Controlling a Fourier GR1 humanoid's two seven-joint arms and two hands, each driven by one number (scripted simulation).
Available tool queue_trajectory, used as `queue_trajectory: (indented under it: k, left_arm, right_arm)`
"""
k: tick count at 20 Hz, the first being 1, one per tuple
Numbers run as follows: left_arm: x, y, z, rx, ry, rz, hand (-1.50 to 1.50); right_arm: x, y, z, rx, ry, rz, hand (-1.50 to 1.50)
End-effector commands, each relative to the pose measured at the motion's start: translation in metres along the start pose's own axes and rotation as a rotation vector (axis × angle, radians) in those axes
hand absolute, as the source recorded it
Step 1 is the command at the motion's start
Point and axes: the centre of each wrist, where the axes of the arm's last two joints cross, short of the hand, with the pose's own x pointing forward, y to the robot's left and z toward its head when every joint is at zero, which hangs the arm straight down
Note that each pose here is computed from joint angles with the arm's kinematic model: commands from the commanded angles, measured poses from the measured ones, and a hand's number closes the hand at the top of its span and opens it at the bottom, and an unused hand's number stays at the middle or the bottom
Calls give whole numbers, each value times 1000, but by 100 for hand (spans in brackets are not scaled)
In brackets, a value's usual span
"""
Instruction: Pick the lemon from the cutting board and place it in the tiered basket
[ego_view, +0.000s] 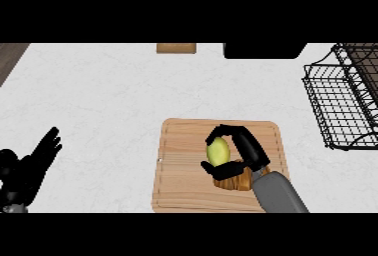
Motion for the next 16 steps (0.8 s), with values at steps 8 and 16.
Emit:
queue_trajectory:
  k: [8,16]
  left_arm:
    - [-3,15,6,41,35,-2,0]
    - [-13,24,10,77,66,17,0]
  right_arm:
    - [16,22,40,19,323,391,150]
    - [107,5,38,-240,370,584,150]
